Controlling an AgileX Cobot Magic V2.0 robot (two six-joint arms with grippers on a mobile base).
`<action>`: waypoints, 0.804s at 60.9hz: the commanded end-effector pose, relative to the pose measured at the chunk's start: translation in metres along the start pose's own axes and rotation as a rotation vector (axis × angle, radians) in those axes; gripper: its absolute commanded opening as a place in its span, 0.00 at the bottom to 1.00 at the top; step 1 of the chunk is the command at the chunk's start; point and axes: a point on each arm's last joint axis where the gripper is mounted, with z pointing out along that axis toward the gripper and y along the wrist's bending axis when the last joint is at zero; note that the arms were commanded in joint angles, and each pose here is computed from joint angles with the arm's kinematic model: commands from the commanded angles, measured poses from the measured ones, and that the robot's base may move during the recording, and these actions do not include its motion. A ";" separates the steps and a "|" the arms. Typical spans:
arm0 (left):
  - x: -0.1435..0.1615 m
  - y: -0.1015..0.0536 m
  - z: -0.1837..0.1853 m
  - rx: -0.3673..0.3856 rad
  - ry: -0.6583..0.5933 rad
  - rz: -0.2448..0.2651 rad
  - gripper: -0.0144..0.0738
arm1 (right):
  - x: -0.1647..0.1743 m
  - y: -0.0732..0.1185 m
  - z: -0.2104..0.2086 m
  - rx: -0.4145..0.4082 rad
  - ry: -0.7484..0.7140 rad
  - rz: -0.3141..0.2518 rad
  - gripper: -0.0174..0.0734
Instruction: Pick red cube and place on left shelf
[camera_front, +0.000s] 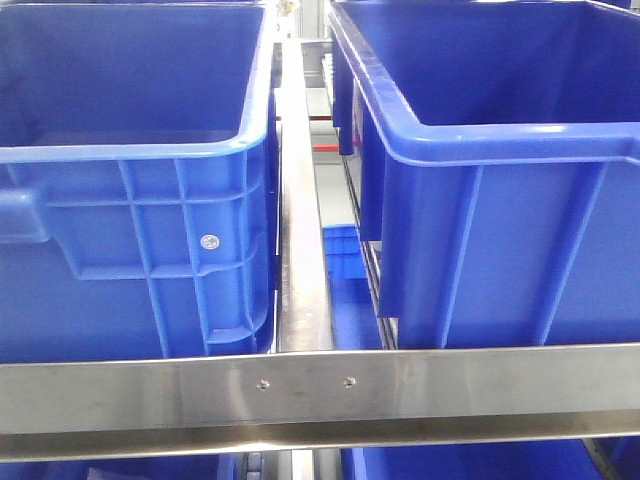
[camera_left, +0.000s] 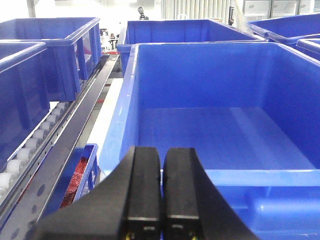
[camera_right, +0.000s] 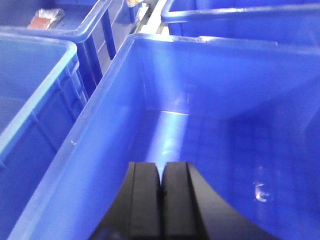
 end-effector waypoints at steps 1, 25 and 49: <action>0.000 0.000 -0.001 0.003 -0.073 0.000 0.28 | -0.023 0.000 -0.015 -0.001 -0.121 0.010 0.25; 0.000 0.000 -0.001 0.003 -0.073 0.000 0.28 | 0.001 -0.003 -0.065 0.009 -0.164 -0.007 0.25; 0.000 0.000 -0.001 0.003 -0.073 0.000 0.28 | 0.081 -0.020 -0.120 0.098 -0.130 0.011 0.25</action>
